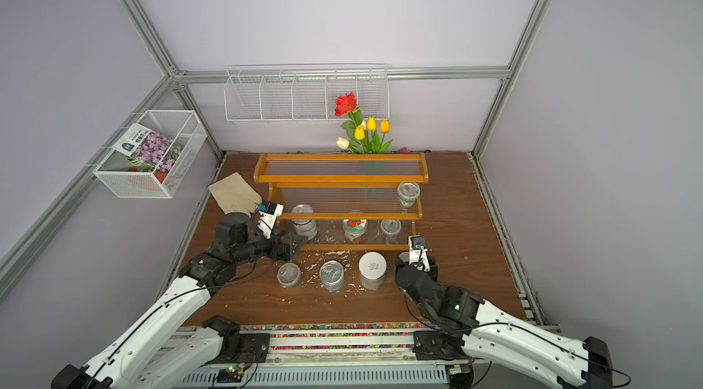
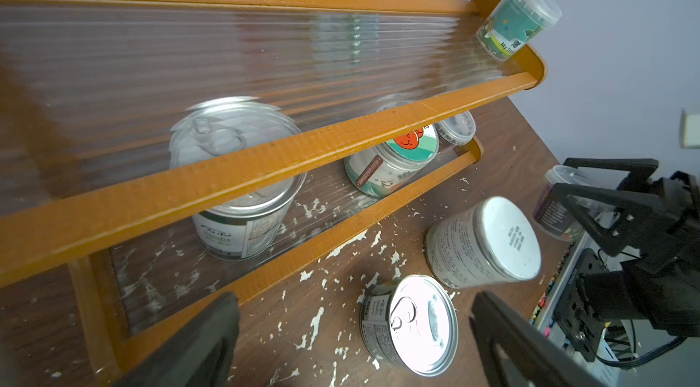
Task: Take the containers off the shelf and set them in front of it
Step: Place the container at the center of the board.
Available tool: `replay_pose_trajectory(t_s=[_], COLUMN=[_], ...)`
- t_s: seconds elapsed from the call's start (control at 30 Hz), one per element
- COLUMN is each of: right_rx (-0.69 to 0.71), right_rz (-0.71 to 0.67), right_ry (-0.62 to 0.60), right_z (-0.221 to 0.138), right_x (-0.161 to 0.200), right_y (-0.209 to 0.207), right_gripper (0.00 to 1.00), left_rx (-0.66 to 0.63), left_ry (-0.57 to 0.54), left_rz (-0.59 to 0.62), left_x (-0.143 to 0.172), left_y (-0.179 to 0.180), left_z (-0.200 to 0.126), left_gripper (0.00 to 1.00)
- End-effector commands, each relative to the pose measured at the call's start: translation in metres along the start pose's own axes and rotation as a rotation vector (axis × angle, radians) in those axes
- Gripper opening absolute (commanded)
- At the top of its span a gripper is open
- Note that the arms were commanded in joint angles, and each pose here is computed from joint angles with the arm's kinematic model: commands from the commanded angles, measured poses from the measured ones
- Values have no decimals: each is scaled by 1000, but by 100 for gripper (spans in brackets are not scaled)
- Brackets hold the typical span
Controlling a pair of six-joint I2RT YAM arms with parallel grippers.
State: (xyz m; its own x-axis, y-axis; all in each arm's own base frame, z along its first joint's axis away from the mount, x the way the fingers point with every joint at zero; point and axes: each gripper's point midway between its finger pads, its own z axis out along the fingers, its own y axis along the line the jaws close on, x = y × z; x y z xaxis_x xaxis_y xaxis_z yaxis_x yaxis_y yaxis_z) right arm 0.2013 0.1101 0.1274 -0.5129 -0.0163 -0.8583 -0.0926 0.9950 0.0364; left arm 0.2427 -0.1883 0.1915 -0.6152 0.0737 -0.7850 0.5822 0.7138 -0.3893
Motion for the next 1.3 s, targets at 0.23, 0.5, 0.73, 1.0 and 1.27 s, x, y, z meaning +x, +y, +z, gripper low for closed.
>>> replay_pose_trajectory(t_s=[0.23,0.5,0.73,1.0,1.27], right_rx=[73,99,106,122,129], right_rz=[117,92,57,71,85], right_ry=[-29,-51,-19,-5,-13], right_z=[26,39,45,44,40], right_x=[34,41,49,51,47], right_y=[-14,-16,-13,-18,-21], right_gripper=[63,64,70,87,86], left_rx=[1,-8,-17,-20,-21], left_ry=[-6,-1,5,12,23], left_rz=[21,18,17,16,16], left_x=[7,12,15,17,19], left_y=[2,4,6,6,7], left_z=[0,-1,-2,-2,-2], left_gripper=[99,99,99,99,99])
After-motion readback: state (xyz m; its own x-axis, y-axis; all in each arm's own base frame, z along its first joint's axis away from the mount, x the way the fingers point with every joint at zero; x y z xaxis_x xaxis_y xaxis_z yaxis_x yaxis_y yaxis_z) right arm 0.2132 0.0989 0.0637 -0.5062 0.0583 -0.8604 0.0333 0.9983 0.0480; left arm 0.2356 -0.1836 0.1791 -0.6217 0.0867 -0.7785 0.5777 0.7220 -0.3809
